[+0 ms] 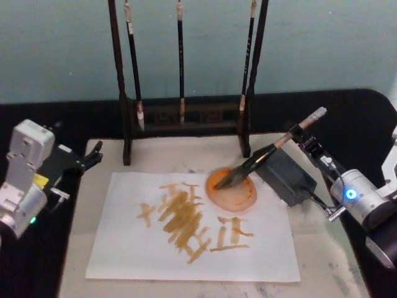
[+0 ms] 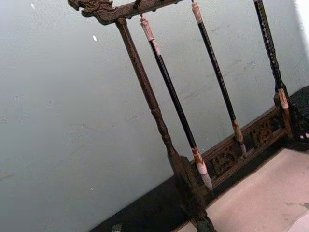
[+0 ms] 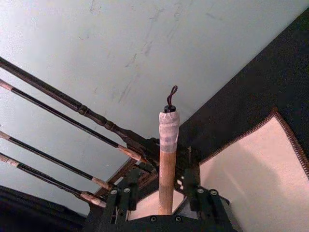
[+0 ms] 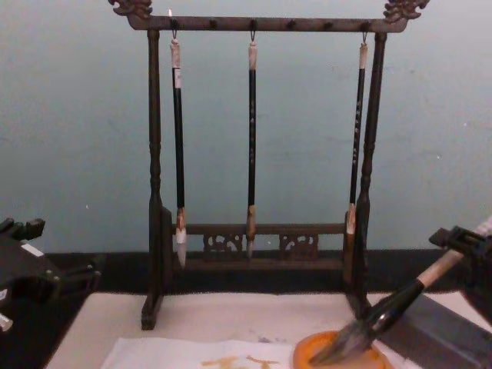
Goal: Pick up the brush from the inkstone, write on the paper, then place the brush back to its original position.
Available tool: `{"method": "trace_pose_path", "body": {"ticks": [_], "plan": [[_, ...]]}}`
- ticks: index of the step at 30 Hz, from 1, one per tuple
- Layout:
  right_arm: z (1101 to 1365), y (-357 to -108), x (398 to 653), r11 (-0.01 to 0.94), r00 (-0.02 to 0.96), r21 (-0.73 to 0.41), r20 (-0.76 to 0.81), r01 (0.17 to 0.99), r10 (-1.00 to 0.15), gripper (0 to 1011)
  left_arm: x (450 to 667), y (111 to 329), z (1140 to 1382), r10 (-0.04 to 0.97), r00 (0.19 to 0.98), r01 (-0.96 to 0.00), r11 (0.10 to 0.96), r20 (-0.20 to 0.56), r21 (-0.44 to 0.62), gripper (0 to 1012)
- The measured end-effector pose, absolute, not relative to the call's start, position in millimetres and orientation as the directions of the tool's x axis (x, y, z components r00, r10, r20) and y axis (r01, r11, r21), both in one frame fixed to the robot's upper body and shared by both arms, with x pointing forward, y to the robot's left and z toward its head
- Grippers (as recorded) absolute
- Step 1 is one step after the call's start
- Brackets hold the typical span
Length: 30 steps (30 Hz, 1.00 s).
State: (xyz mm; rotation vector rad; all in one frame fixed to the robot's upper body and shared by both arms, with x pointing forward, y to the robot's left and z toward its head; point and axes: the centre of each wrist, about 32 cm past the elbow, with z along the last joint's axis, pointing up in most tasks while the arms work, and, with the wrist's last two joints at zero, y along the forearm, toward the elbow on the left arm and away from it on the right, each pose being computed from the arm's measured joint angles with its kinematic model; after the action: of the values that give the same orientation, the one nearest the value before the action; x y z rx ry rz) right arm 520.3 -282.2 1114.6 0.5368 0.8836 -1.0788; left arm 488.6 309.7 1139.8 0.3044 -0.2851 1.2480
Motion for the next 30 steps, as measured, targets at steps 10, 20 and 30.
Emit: {"method": "trace_pose_path", "body": {"ticks": [10, 20, 30], "plan": [[1114.5, -282.3, 520.2, 0.400, 0.196, -0.036, -0.829, 0.916, -0.523, 883, 488.6, 309.7, 1139.8, 0.880, 0.292, -0.955, 0.287, 0.374, 0.070, 1010], [1114.5, -282.3, 520.2, 0.400, 0.196, -0.036, -0.829, 0.916, -0.524, 1000, 488.6, 309.7, 1139.8, 0.880, 0.292, -0.955, 0.287, 0.374, 0.070, 1010], [1114.1, -283.5, 518.9, 0.400, 0.196, -0.037, -0.828, 0.916, -0.525, 1000, 488.6, 309.6, 1139.8, 0.880, 0.292, -0.955, 0.287, 0.374, 0.070, 1010]]}}
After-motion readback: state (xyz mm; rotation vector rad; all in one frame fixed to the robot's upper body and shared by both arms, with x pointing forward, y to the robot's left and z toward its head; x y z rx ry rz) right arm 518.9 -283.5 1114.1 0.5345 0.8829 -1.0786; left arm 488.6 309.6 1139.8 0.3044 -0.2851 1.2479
